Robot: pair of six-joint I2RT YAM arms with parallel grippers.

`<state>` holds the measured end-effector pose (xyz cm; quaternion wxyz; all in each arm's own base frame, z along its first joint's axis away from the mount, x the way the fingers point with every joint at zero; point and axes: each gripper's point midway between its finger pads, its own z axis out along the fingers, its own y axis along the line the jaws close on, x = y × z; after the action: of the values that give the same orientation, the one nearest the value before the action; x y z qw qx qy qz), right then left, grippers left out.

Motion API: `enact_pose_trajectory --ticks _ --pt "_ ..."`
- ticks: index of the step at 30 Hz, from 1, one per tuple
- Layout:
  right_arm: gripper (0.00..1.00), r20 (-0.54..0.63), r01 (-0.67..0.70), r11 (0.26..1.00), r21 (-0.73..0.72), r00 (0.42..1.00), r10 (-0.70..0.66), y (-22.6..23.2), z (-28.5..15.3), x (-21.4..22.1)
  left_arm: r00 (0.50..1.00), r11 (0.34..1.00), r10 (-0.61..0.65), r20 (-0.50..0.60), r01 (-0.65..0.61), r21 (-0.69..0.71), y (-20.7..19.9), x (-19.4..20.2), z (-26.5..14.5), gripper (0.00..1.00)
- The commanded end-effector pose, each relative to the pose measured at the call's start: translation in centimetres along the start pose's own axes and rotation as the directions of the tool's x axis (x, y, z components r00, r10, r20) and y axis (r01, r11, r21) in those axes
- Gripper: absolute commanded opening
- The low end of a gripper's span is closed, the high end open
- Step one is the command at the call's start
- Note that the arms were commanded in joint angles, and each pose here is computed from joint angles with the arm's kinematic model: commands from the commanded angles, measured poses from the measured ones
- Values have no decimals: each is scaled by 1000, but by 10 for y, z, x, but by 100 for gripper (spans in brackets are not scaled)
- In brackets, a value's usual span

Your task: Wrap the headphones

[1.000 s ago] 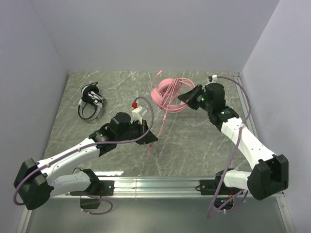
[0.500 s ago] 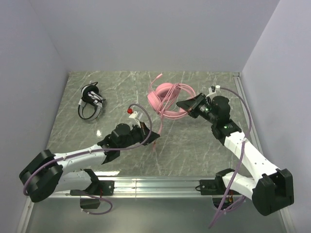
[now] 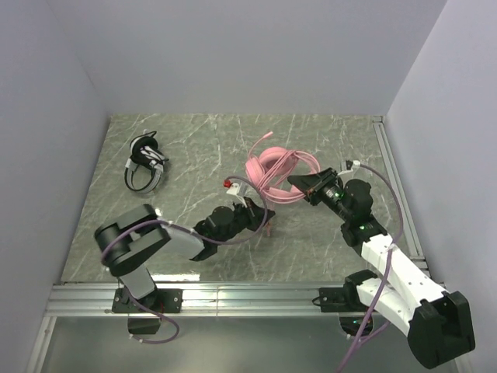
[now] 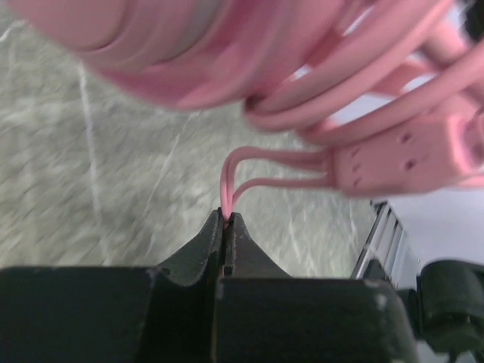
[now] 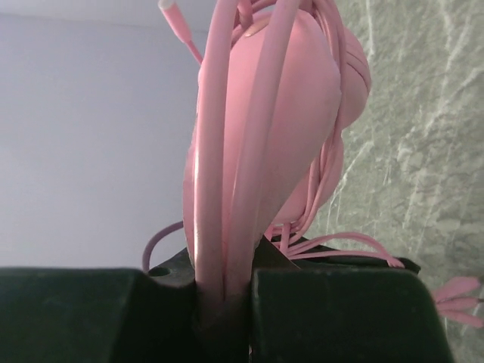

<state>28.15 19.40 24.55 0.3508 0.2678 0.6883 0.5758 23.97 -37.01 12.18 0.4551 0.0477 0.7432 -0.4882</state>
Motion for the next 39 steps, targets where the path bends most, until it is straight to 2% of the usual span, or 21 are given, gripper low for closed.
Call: enact_pose_trajectory --ticks 1,6,10,11,13,22,30,34,39 --pt "0 58 -12 972 -234 998 26 62 -16 -10 980 993 -64 190 42 113 -33 -33 17 0" --pt "0 109 -87 974 -208 988 111 42 -22 -15 960 987 -128 249 98 131 -33 -31 29 1" --pt "0 178 -135 974 -181 970 167 22 -29 -20 932 978 -196 306 162 132 -22 -27 31 8" --pt "0 189 -142 974 -175 966 175 18 -30 -21 910 968 -226 348 171 181 -30 -37 28 9" --pt "0 211 -165 974 -157 958 196 8 -32 -21 898 961 -247 365 179 211 -31 -38 32 10" --pt "0 150 -217 970 -106 961 231 -11 -19 -9 907 949 -262 330 179 260 -41 -25 65 11" --pt "0 185 -172 981 -85 965 185 -7 -15 -15 887 915 -296 355 157 371 -69 -33 93 12" --pt "0 162 -96 991 -90 981 109 20 -9 -17 864 884 -321 387 127 451 -95 -51 99 11" --pt "0 158 -50 993 -105 985 66 34 -8 -19 864 863 -304 401 72 500 -116 -63 99 11"
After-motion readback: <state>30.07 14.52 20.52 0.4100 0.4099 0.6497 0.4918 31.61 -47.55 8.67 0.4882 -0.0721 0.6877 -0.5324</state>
